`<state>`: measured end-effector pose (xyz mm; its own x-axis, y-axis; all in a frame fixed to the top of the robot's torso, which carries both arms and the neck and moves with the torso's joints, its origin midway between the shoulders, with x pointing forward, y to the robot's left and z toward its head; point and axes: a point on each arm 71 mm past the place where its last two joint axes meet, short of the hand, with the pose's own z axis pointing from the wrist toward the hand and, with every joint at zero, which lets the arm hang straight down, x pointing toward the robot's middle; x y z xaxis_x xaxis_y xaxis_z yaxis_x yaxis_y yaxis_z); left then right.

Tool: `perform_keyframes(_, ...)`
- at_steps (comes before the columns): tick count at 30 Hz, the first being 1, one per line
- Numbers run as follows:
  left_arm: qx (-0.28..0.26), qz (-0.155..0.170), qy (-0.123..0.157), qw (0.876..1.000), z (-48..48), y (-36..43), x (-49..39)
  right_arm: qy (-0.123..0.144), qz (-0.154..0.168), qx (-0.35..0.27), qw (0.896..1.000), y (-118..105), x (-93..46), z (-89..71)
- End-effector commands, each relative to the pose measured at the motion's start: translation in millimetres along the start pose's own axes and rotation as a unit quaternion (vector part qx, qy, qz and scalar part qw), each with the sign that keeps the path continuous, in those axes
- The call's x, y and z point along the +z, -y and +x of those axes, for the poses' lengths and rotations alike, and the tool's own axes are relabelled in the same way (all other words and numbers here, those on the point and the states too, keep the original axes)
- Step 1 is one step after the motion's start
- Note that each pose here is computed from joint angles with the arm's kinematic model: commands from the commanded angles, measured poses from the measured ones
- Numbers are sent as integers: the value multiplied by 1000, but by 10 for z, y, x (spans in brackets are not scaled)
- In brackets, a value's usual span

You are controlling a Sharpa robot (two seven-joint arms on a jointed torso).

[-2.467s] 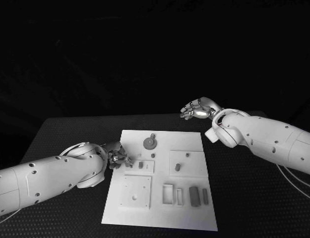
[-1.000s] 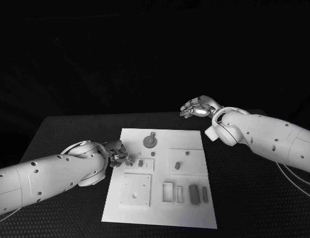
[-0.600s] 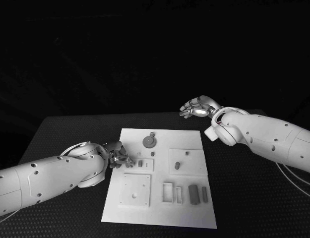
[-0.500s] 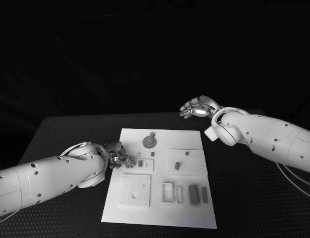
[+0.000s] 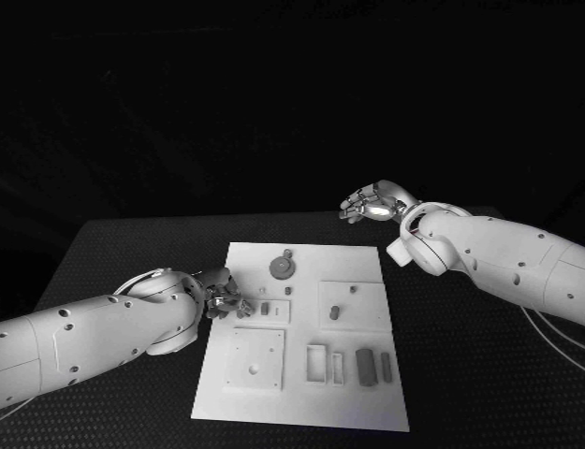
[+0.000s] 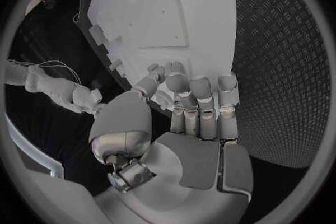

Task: Assemble the parts on the task board

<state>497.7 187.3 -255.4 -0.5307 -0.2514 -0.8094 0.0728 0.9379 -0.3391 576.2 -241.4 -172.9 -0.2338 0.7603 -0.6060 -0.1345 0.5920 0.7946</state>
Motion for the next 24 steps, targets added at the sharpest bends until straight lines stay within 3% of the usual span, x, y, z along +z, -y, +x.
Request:
perform_keyframes(1, 1, 4, 1, 1000, 15, 4, -5, -6, -5, 1, 1000, -10, 1, 10)
perform_keyframes(11, -17, 4, 27, 999, -27, -15, -12, -5, -5, 1, 1000, -6, 1, 5)
perform_keyframes(24, -20, 2, 25, 1000, -24, -12, -2, -6, -5, 1, 1000, -6, 2, 6)
